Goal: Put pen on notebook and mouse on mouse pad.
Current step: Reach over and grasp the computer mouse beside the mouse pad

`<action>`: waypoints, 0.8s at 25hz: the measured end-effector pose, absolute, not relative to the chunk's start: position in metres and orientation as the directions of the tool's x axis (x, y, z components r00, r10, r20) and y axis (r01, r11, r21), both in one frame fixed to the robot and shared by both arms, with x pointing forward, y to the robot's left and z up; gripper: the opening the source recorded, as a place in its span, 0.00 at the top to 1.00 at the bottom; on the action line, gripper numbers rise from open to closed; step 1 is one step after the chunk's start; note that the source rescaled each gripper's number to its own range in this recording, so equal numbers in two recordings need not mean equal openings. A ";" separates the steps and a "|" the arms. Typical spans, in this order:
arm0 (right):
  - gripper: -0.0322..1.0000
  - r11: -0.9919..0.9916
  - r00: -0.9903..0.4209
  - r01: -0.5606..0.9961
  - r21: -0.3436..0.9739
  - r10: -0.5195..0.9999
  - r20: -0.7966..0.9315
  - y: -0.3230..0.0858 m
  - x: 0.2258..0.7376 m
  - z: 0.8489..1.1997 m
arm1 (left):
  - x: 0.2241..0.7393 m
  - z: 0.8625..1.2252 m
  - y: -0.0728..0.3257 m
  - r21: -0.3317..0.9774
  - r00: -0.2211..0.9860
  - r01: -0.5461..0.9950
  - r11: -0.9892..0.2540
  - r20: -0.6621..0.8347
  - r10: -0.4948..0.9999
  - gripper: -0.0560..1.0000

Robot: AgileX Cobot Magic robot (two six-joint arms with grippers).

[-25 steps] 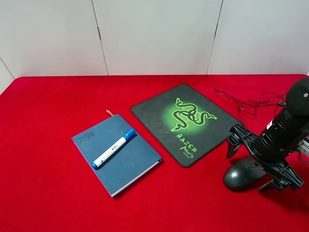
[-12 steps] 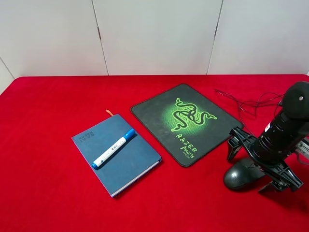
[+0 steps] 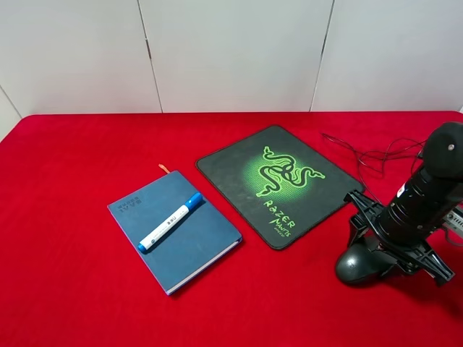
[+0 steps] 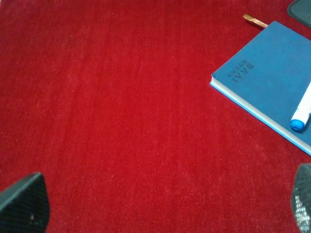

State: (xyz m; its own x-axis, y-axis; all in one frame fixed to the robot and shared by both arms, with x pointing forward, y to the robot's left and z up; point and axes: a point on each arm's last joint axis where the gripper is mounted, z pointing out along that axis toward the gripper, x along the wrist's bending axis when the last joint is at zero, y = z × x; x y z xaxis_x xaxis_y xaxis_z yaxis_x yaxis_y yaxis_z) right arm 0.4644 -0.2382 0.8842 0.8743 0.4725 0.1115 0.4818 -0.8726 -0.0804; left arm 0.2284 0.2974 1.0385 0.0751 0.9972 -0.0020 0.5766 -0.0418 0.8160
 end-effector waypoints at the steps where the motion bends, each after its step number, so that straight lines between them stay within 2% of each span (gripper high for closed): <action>1: 0.97 -0.873 0.874 0.482 -0.080 0.472 0.112 -0.238 0.464 0.884 | 0.228 1.039 0.297 0.816 0.075 0.577 -0.042 -0.002 0.997 0.00; 9: 0.97 -0.863 0.864 0.498 -0.077 0.488 0.120 -0.238 0.465 0.886 | 0.228 1.039 0.297 0.816 0.075 0.577 -0.042 -0.002 0.997 0.00; 15: 0.97 -0.833 0.829 0.549 -0.070 0.531 0.176 -0.235 0.472 0.913 | 0.228 1.039 0.297 0.816 0.075 0.577 -0.042 -0.002 0.997 0.00; 20: 0.97 -0.759 0.756 0.647 -0.073 0.627 0.189 -0.229 0.487 0.938 | 0.228 1.039 0.297 0.816 0.075 0.577 -0.042 -0.002 0.997 0.00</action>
